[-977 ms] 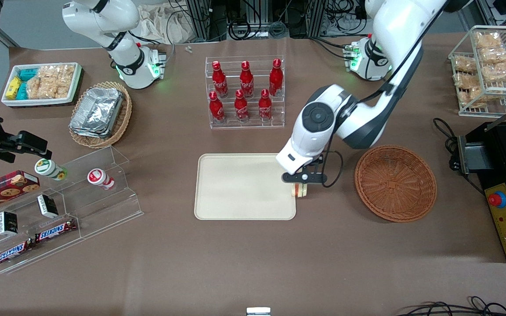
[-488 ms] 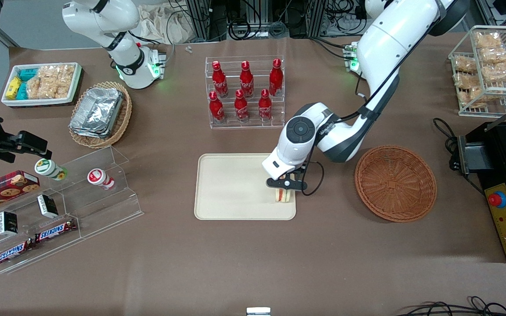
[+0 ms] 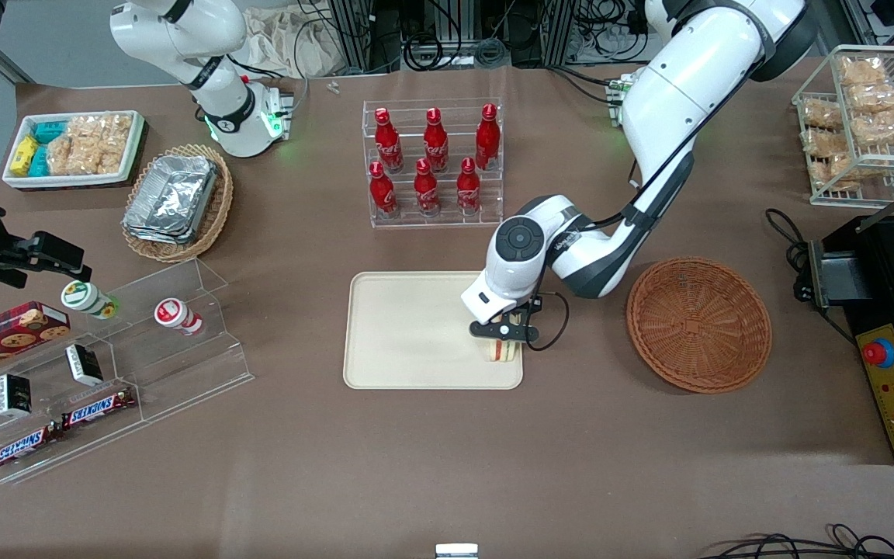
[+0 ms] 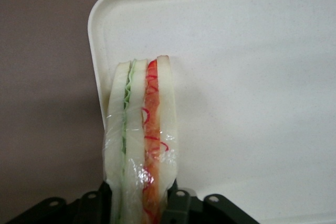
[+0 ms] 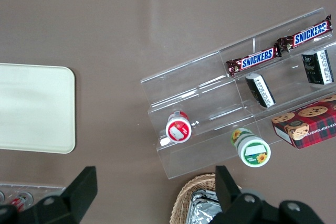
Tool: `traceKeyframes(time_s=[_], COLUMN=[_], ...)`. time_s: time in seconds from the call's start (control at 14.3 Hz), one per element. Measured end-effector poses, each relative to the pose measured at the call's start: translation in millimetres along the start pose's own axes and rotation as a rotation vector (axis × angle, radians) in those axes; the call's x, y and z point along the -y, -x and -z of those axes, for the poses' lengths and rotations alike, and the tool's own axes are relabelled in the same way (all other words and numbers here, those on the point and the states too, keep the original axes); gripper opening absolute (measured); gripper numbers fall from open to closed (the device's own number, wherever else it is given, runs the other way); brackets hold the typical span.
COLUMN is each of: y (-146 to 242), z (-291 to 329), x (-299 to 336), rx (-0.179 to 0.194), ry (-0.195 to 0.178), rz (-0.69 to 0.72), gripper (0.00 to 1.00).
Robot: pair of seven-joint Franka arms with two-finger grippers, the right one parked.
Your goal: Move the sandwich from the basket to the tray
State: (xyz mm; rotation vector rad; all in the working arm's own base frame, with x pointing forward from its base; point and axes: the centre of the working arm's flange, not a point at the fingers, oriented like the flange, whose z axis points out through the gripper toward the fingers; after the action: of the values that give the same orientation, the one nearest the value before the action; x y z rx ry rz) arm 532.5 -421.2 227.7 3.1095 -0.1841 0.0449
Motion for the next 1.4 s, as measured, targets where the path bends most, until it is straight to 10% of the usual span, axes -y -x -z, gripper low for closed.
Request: traceKeyframes(time_s=[0.35,0.77,1.4], y=[-10.6,-34.1,-48.5], z=[30.1,182.2,297.5], x=[-1.8,45.6,217.5], rx=[-0.044,-0.121,0.055], ry=[0.007,-0.086,0.019], rz=[0.116,0.248,0.219], gripper=[0.99,1.00,1.00])
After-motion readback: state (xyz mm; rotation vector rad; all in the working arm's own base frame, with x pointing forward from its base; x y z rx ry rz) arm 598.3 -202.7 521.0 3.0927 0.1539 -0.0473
